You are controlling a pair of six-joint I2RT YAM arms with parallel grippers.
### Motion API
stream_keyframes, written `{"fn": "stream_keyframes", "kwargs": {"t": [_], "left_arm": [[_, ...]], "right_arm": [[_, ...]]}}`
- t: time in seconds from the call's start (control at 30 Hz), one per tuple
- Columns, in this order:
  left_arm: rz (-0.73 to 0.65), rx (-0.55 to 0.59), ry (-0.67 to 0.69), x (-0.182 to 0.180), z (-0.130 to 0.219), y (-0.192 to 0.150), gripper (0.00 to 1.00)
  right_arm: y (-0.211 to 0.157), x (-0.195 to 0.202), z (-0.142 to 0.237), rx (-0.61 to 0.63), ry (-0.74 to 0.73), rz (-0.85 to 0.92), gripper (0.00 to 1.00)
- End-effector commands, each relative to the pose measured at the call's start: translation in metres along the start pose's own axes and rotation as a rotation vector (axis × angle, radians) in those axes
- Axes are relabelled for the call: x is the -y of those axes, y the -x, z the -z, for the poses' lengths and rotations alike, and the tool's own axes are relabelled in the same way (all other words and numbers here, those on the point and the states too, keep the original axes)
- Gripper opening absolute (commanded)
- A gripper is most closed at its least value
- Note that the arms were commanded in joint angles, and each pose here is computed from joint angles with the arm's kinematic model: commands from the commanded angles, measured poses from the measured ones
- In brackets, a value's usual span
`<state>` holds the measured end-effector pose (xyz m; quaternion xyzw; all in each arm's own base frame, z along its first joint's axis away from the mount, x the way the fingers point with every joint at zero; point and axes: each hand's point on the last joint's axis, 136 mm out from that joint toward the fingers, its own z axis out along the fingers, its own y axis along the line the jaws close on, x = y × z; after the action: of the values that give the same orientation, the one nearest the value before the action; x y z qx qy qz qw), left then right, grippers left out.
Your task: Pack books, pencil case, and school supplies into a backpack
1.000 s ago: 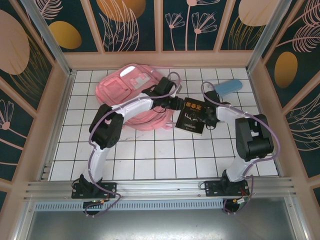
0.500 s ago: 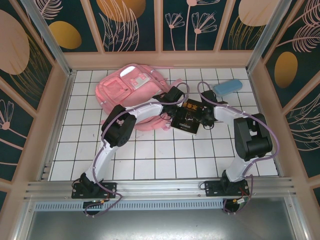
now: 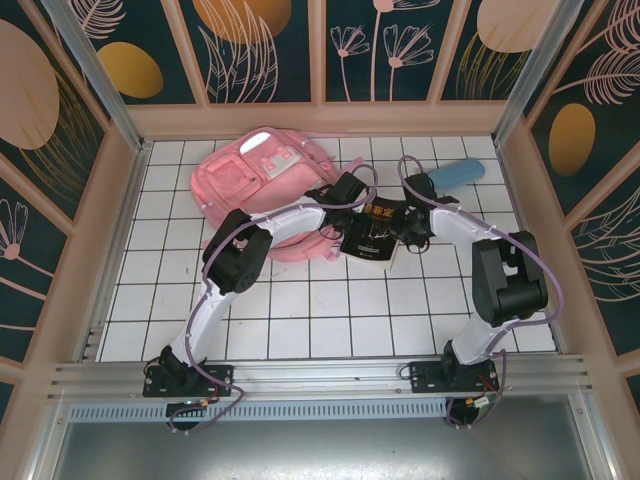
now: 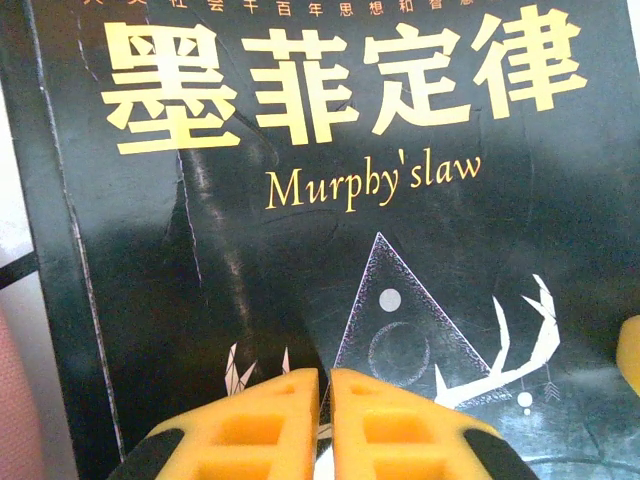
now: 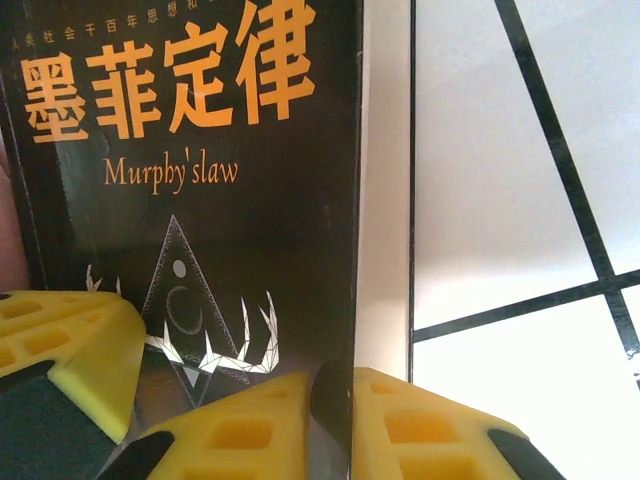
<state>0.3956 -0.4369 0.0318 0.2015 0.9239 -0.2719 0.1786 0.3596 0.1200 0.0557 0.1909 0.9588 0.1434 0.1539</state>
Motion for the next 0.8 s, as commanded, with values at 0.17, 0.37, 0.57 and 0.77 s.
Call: {"fn": "stream_keyframes", "kwargs": {"t": [0.17,0.37,0.57,0.77], "left_arm": [[0.046,-0.099,-0.021,-0.004,-0.012,-0.024,0.15],[0.031,0.000,-0.088,0.027,0.029,0.022,0.28],[0.050,0.139,-0.111,0.031,0.100,0.079,0.53],[0.115,0.211,-0.092,-0.010,0.151,0.099,0.68]], "right_arm": [[0.006,-0.039,0.019,0.009,0.124,-0.004,0.00],[0.022,-0.035,0.039,0.093,0.090,0.002,0.00],[0.047,-0.045,0.081,0.198,0.156,0.046,0.00],[0.061,-0.073,0.121,0.210,0.338,0.124,0.00]]}}
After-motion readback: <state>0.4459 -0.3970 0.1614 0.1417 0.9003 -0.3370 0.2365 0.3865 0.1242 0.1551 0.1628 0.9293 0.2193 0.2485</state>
